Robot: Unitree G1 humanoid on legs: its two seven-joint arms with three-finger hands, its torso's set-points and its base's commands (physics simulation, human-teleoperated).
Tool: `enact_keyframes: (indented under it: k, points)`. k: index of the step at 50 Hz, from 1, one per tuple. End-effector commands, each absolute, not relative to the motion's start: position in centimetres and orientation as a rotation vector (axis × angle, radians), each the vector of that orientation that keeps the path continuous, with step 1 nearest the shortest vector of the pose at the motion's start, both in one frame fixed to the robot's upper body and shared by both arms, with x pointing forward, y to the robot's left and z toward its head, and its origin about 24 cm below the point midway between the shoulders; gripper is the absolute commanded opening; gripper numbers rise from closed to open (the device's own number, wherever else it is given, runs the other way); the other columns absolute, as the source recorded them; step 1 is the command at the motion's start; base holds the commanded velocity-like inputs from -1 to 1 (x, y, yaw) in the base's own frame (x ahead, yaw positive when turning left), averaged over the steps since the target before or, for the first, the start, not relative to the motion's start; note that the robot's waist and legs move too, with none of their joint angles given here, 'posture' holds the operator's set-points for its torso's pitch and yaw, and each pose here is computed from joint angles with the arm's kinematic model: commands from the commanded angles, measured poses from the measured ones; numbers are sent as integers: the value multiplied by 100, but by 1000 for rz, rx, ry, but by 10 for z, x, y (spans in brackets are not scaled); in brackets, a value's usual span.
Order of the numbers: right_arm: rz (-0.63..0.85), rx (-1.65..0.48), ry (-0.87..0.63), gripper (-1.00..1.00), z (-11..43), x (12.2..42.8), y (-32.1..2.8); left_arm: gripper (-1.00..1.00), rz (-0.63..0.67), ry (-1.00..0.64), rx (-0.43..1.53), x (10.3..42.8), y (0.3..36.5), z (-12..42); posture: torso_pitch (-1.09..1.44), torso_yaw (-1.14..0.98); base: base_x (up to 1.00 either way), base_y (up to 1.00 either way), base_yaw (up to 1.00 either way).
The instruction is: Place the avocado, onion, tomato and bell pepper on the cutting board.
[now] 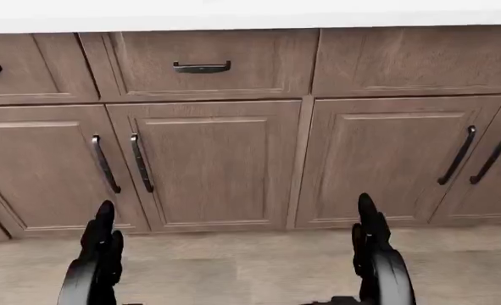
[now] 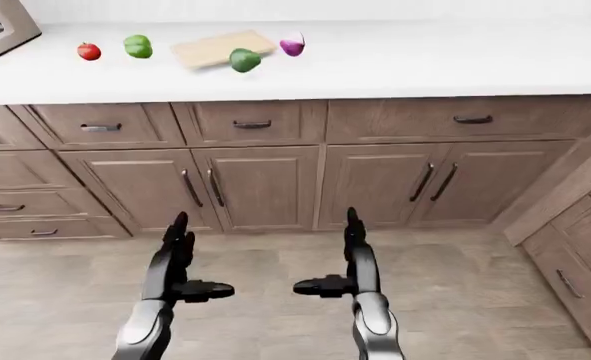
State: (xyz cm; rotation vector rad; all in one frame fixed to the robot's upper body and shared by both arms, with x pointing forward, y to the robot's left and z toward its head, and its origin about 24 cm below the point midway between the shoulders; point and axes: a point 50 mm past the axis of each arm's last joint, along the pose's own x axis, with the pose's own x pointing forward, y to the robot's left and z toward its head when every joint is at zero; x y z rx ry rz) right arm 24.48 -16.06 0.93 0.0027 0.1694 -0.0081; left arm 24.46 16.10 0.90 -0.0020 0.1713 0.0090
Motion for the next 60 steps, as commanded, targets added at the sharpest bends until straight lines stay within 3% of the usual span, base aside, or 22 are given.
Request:
enact_keyframes:
  k: [1,16,25,60]
  points:
    - [-11,22,-49,100,60,252,-161,100,-27,-5,27,252,155,53,0,0,0,0,0]
    - [-24,-60,-218,100,143,243,-177,100,-22,-137,78,257,158,136,0,0,5,1,0]
    - [-21,-70,-264,100,165,236,-175,100,39,-216,115,250,172,173,0,0,28,8,0]
    - [-19,-57,-282,100,161,233,-173,100,43,-220,137,249,175,176,0,0,26,17,0]
